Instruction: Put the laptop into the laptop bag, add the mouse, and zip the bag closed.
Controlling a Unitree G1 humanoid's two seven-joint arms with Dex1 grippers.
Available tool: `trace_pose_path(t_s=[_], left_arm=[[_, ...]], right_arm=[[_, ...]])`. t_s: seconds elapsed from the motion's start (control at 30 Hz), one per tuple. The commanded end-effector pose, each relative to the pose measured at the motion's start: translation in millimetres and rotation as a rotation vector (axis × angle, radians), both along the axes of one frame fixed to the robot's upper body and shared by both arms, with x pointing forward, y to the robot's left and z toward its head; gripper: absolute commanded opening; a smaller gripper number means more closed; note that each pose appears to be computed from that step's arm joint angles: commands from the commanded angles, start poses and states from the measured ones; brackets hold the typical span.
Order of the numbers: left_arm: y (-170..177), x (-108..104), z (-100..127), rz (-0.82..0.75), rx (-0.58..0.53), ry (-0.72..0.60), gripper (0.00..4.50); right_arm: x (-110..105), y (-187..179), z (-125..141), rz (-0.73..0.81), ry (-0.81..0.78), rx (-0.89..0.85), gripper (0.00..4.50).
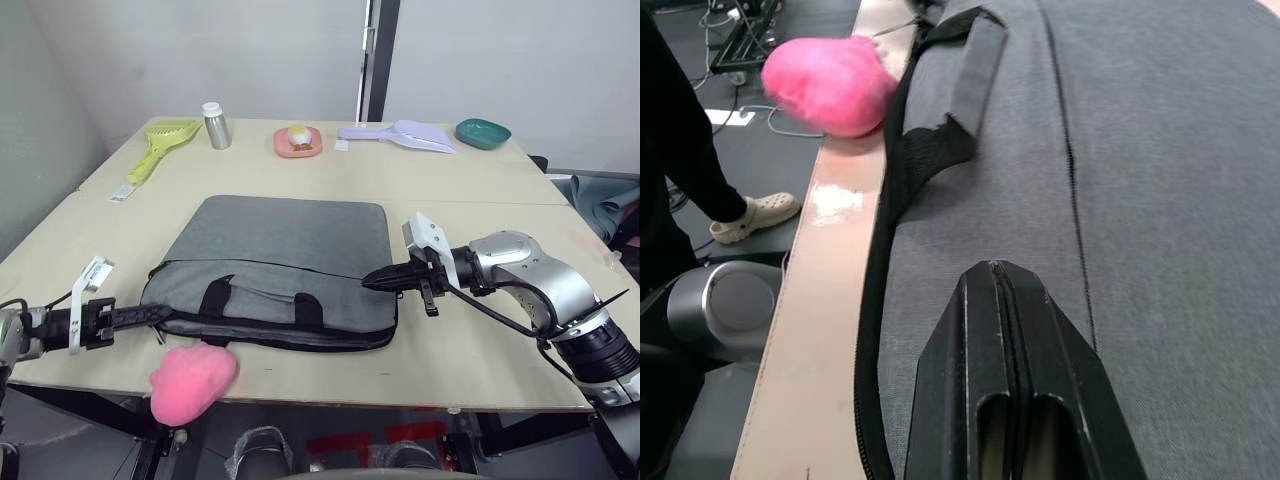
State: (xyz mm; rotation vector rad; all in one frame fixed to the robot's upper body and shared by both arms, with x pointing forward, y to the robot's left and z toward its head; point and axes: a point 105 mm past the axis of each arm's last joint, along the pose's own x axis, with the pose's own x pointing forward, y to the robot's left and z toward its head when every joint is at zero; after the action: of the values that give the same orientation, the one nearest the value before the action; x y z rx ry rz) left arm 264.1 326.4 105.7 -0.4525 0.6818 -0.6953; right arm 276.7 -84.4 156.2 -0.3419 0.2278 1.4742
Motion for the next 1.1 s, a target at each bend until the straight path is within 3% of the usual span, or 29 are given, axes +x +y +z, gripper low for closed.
trace_pose_path(t_s=[0.03, 0.13, 0.3, 0.43, 0.6, 0.8, 0.93, 1.1], left_arm=[[11.0, 2.2, 31.5, -0.006, 0.065, -0.109, 2.80], [19.9, -4.6, 50.4, -0.017, 0.144, -0.147, 2.80], [32.0, -34.2, 67.8, -0.066, 0.302, -0.166, 2.80], [28.8, -43.5, 82.2, -0.068, 0.353, -0.238, 2.80], [-30.2, -53.2, 118.4, -0.237, 0.292, -0.483, 2.80], [-99.2, -64.6, 122.6, -0.487, 0.268, -0.593, 2.80], [-116.7, -69.4, 119.4, -0.602, 0.292, -0.614, 2.80], [-119.4, -65.7, 117.1, -0.638, 0.334, -0.623, 2.80]], right_arm=[[4.2, 0.0, 12.6, 0.013, -0.046, 0.019, 0.00], [6.9, 1.4, 12.3, 0.020, -0.047, 0.025, 0.00], [12.3, 7.2, 11.2, 0.039, -0.050, 0.037, 0.00], [14.9, 13.2, 10.3, 0.056, -0.053, 0.053, 0.00], [17.1, 27.5, -1.2, 0.069, -0.052, 0.062, 0.00], [20.1, 26.7, -55.1, 0.015, -0.005, -0.057, 0.00], [17.5, 24.2, -88.5, 0.000, 0.029, -0.148, 0.00], [16.2, 19.2, -98.3, -0.021, 0.059, -0.155, 0.00]])
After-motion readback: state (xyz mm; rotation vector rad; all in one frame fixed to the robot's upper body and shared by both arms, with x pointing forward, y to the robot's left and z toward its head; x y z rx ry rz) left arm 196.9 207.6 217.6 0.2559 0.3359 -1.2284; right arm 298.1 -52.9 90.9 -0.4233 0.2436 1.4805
